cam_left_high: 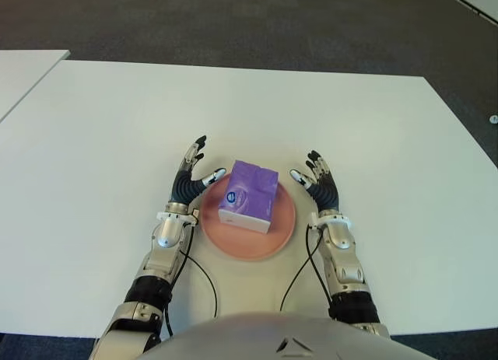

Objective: Put the tissue paper into the plate.

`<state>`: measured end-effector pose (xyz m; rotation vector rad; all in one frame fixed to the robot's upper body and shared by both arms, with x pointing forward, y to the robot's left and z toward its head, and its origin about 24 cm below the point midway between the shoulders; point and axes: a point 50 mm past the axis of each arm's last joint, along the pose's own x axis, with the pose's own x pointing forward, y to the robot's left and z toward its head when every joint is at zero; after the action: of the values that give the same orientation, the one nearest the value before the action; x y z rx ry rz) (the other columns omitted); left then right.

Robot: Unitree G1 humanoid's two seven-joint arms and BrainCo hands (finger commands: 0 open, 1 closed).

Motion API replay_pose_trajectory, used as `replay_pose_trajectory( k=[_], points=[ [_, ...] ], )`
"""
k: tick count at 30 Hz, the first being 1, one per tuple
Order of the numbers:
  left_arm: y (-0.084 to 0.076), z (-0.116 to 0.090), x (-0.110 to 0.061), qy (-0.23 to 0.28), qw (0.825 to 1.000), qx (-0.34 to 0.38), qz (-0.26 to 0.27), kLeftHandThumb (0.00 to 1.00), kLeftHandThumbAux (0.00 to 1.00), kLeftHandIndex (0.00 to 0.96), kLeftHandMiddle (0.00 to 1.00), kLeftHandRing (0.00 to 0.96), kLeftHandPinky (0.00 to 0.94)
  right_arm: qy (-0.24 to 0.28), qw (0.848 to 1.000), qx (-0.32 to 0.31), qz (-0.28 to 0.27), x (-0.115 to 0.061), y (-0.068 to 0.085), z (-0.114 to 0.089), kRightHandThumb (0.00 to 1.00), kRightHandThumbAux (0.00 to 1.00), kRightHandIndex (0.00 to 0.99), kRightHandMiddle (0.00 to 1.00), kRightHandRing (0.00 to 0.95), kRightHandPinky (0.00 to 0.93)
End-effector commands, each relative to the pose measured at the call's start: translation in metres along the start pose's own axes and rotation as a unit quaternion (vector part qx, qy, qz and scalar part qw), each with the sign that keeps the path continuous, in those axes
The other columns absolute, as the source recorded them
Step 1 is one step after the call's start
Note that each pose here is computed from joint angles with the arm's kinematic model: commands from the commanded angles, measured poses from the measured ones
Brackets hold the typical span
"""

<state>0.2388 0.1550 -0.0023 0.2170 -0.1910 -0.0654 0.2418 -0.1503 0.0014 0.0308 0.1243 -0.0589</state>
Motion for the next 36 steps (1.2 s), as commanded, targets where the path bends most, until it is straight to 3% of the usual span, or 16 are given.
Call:
replay_pose_trajectory(
  k=[1, 9, 18, 25, 36],
  points=[
    [-0.006, -0.019, -0.022, 0.062, 0.998, 0.006, -0.023, 0.000, 0.524, 0.000, 0.000, 0.000, 0.000, 0.076, 0.997, 0.000, -0.007, -0.013, -0.003, -0.029, 0.078, 0.719, 0.016, 0.066, 0.045, 0.051],
    [-0.007, -0.038, -0.040, 0.119, 0.992, 0.033, -0.028, 0.000, 0.514, 0.000, 0.000, 0.000, 0.000, 0.075, 0.997, -0.001, -0.007, -0.013, -0.003, -0.029, 0.073, 0.714, 0.012, 0.064, 0.043, 0.044],
    [-0.014, -0.047, -0.051, 0.150, 0.988, 0.041, -0.002, 0.000, 0.556, 0.000, 0.000, 0.000, 0.000, 0.075, 0.997, 0.001, -0.007, -0.013, -0.003, -0.029, 0.080, 0.717, 0.011, 0.063, 0.043, 0.049],
    [-0.016, -0.045, -0.049, 0.149, 0.988, 0.016, 0.020, 0.000, 0.582, 0.000, 0.000, 0.000, 0.000, 0.074, 0.997, 0.001, -0.005, -0.012, -0.004, -0.029, 0.083, 0.716, 0.014, 0.062, 0.041, 0.052],
    [-0.004, -0.025, -0.036, 0.097, 0.993, -0.011, 0.058, 0.000, 0.529, 0.000, 0.000, 0.000, 0.000, 0.074, 0.997, 0.002, -0.005, -0.012, -0.004, -0.029, 0.090, 0.716, 0.019, 0.065, 0.044, 0.053]
  ],
)
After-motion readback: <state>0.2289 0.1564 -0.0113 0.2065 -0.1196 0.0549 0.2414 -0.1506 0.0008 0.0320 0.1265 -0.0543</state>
